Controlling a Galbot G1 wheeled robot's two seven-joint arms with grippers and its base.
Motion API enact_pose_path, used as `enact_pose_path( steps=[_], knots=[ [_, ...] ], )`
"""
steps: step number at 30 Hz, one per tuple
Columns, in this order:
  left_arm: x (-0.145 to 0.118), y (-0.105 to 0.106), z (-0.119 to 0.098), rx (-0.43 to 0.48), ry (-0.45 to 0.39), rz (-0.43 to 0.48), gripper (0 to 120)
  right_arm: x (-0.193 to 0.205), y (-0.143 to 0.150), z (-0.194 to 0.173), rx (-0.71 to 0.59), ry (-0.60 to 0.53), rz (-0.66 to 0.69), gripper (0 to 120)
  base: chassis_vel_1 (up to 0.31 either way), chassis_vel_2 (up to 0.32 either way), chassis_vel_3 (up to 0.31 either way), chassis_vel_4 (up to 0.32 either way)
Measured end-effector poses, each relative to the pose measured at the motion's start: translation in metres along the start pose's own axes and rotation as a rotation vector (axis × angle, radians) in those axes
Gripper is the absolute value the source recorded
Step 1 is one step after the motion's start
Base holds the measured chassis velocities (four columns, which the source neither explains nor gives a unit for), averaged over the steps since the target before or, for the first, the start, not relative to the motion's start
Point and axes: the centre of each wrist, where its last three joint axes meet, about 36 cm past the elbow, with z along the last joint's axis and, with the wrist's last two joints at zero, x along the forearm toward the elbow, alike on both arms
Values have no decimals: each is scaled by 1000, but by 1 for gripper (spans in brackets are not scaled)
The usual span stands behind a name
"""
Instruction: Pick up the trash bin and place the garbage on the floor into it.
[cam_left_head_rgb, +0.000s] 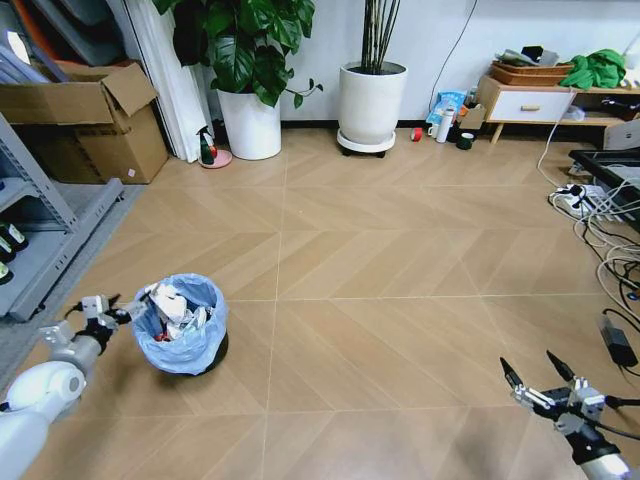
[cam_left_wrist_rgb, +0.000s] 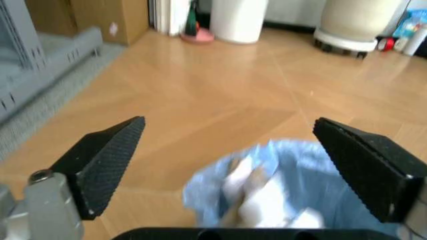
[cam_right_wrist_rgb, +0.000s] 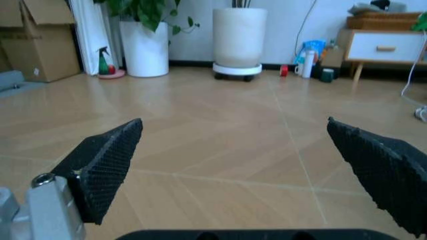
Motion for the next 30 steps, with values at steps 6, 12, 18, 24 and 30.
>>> enact_pose_path(
  steps=[6,12,18,24,30],
  knots=[
    [11,-18,-22,-35,-57,32,100,-13,12,-19,13,-42,-5,100,0,0,0,0],
    [19,-54,-26,-45,-76,100,100,-26,45,-25,-17,-79,32,100,0,0,0,0],
    [35,-85,-21,-47,-58,151,100,-58,74,-21,-51,-87,7,100,0,0,0,0],
    [50,-96,-8,-57,-12,184,100,-70,89,-10,-69,-69,-70,100,0,0,0,0],
    [60,-110,8,-48,31,216,100,-74,93,-9,-57,-64,-125,100,0,0,0,0]
  ],
)
